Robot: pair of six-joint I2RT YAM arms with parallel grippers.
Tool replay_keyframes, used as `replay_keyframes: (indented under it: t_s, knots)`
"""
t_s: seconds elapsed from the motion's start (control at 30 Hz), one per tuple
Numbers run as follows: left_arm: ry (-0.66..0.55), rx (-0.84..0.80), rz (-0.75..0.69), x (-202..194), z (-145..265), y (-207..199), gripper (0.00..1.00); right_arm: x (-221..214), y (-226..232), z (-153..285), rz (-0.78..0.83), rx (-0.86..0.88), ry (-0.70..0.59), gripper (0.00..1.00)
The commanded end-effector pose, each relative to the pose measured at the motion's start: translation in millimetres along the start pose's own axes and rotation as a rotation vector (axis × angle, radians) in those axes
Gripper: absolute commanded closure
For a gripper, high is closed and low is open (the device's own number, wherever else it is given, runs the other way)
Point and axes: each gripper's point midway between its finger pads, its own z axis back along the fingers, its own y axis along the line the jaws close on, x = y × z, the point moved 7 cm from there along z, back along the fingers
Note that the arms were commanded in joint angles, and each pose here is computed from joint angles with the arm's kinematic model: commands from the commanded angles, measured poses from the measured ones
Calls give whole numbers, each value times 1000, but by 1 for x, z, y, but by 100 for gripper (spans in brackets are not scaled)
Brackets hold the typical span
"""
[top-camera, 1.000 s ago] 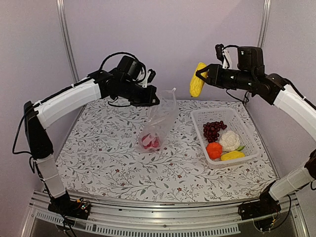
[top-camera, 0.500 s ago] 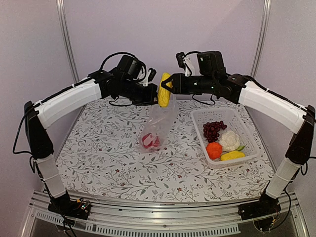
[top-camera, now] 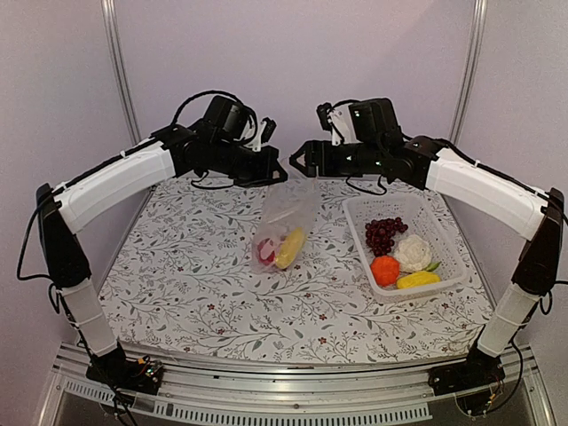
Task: Place the food in the zip-top bag and seal the zipper
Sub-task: Place the fake fruit in the zipper food storage bag, then adjust the zipper food storage bag at the center of the board.
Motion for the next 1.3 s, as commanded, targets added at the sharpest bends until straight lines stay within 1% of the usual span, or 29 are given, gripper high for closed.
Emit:
replay_keyframes:
  t_s: [0.0, 0.1, 0.2, 0.27, 0.47, 0.63, 0.7, 0.73, 0.83, 0.9, 0.97, 1.07, 1.17, 1.2, 1.27]
  knots:
    - [-33, 1, 1, 5, 9, 2, 100, 16, -1, 25, -22, -116, -28, 25]
    - [-29, 1, 1, 4, 8, 3, 100, 18, -8, 35, -55, -206, -2, 29]
    - [-27, 0, 3, 3, 8, 3, 99, 7, -12, 30, -91, -244, 99, 30]
    - [-29, 2, 5, 2, 8, 3, 99, -4, -14, 23, -120, -244, 156, 32]
    - [-35, -3, -1, 6, 12, 0, 97, -15, -14, 8, -167, -225, 220, 38]
    - [-11, 10, -10, 1, 14, -1, 96, -30, -18, -8, -200, -246, 307, 43]
    - [-2, 16, -18, -1, 14, -2, 94, -36, -21, -10, -209, -259, 326, 51]
    - [3, 21, -21, -2, 15, -2, 92, -37, -20, -11, -215, -246, 334, 57]
    - [27, 65, -25, -5, 18, -2, 81, -36, -16, -10, -223, -216, 340, 85]
    - [52, 98, -25, -7, 22, -3, 74, -33, -14, -6, -231, -209, 331, 99]
    - [83, 117, -30, -11, 26, -5, 73, -31, -13, -2, -242, -207, 326, 100]
    - [123, 146, -28, -19, 32, -6, 78, -30, -12, 2, -251, -207, 325, 100]
    - [141, 140, -38, -24, 34, -9, 82, -27, -10, 7, -251, -205, 322, 100]
    - [148, 133, -36, -25, 33, -9, 82, -26, -10, 9, -251, -205, 318, 100]
    - [160, 108, -31, -25, 30, -12, 78, -26, -9, 11, -251, -204, 319, 100]
